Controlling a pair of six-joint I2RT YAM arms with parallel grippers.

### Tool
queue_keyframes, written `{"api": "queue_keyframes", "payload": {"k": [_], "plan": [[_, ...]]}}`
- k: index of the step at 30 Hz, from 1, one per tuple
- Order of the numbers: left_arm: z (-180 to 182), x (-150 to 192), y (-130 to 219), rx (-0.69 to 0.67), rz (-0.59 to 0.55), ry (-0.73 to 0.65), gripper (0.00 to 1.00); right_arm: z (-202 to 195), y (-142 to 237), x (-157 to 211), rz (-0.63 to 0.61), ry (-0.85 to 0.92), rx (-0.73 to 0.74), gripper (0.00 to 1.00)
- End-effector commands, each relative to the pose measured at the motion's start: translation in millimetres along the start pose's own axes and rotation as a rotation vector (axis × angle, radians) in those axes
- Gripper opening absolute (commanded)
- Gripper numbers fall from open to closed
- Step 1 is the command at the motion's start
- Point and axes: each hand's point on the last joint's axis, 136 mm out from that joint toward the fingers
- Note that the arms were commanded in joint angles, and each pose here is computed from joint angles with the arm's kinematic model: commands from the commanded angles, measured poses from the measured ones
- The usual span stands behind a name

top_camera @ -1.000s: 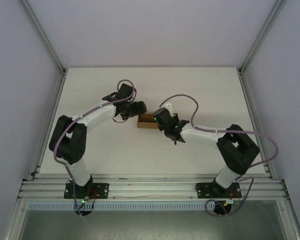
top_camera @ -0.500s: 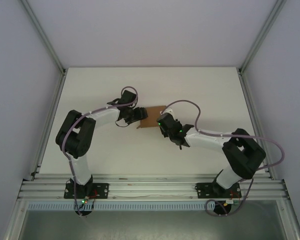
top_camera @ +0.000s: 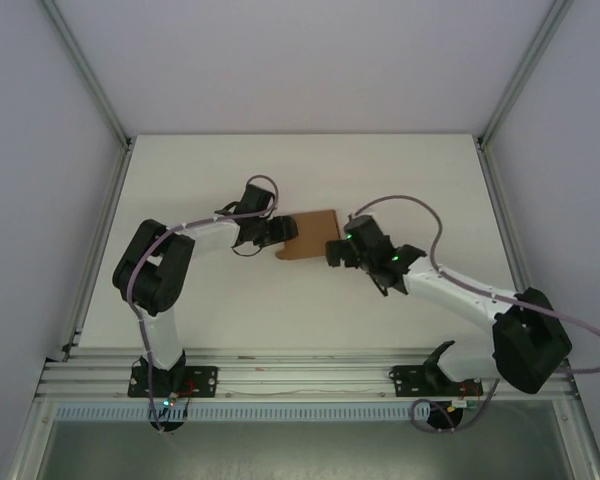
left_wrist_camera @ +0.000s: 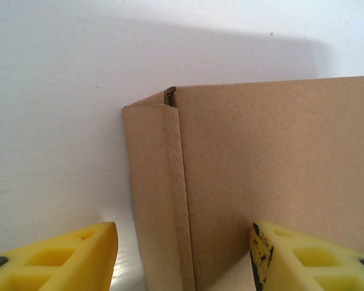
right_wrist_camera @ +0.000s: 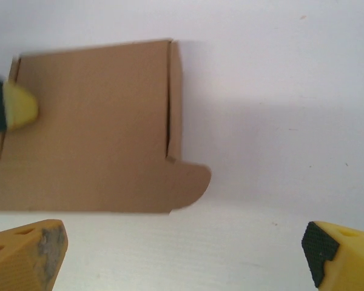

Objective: Assemble paper box

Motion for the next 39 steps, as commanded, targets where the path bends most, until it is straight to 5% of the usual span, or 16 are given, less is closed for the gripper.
{"api": "queue_keyframes", "payload": {"k": [1, 8, 15, 30, 39], "plan": [[5, 12, -1, 0.016, 0.039, -0.057, 0.53, 12, 2, -21, 0.02, -0.17, -0.171, 1.0], [9, 12, 1, 0.1, 0.049, -0.017, 0.36, -3, -20, -33, 0.131, -0.273, -0.198, 1.0], [18, 18, 1, 0.155, 0.065, 0.016, 0.2, 11, -56, -30, 0.279, -0.399, -0.378, 1.0], [34, 28, -1, 0.184, 0.068, 0.098, 0.14, 38, -92, -13, 0.406, -0.555, -0.553, 0.92], [25, 21, 0, 0.229, 0.049, 0.092, 0.14, 70, -95, -38, 0.368, -0.632, -0.784, 0.7]]}}
Point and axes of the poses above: each hand's point on the last joint's axis, 136 mm out from that joint toward the fingers, its own y axis back along the fingers, its own z axis along the line the jaws close on, x = y × z, and after that the axes turned 2 degrees about y, right-handed
